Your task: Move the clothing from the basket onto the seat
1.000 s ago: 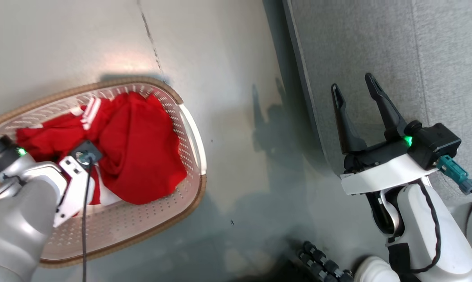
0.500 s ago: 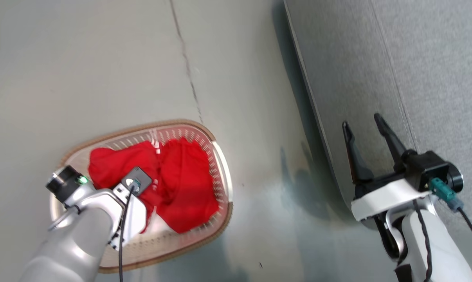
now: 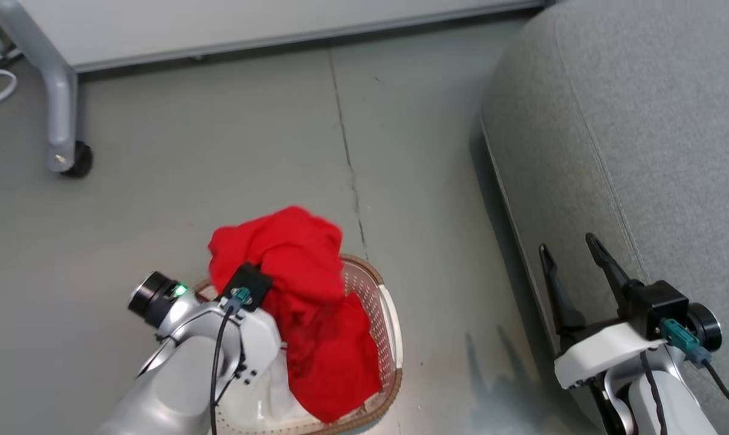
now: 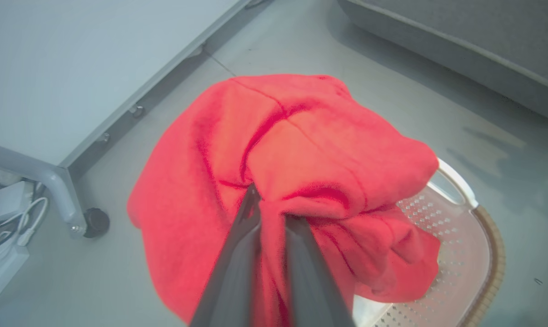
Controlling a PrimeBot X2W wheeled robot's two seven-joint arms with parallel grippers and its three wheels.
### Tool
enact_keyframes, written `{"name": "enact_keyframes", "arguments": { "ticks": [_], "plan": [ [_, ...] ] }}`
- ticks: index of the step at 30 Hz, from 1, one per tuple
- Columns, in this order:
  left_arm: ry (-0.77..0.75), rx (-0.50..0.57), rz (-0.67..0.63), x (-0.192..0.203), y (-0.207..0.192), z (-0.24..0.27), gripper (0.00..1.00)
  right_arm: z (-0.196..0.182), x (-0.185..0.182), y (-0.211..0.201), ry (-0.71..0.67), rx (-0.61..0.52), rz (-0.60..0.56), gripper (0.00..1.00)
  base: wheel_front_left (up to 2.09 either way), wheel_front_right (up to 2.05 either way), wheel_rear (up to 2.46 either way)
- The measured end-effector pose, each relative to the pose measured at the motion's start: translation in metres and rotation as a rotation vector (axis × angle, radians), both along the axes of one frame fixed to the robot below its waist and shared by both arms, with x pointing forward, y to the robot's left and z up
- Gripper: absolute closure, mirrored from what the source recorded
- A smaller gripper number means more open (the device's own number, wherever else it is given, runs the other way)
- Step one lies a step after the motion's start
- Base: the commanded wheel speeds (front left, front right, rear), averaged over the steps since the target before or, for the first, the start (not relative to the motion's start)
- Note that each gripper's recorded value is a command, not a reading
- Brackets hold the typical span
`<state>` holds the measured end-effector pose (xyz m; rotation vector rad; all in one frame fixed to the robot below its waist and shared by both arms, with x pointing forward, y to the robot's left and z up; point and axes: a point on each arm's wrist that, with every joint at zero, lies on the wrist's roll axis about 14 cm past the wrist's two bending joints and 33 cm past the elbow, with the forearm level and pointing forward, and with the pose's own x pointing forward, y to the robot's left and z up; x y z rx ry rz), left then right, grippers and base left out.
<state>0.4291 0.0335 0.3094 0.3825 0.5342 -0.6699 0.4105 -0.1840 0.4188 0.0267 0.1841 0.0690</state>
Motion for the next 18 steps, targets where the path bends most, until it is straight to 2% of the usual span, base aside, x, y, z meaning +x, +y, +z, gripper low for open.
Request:
{"name": "enact_keyframes", "arguments": {
  "ticks": [4, 9, 18],
  "plan": [
    [-0.158, -0.125, 0.059, 0.016, -0.01, 0.056, 1.0, 0.011, -0.006, 0.005, -0.028, -0.005, 0.021, 0.0, 0.0, 0.0, 0.0],
    [-0.348, -0.281, 0.177, 0.029, -0.005, 0.129, 1.0, 0.027, -0.015, 0.009, -0.068, -0.001, 0.031, 0.0, 0.0, 0.0, 0.0],
    [-0.635, -0.558, 0.282, 0.028, -0.001, 0.254, 1.0, 0.047, -0.03, 0.011, -0.125, 0.042, 0.019, 0.0, 0.0, 0.0, 0.0]
  ]
}}
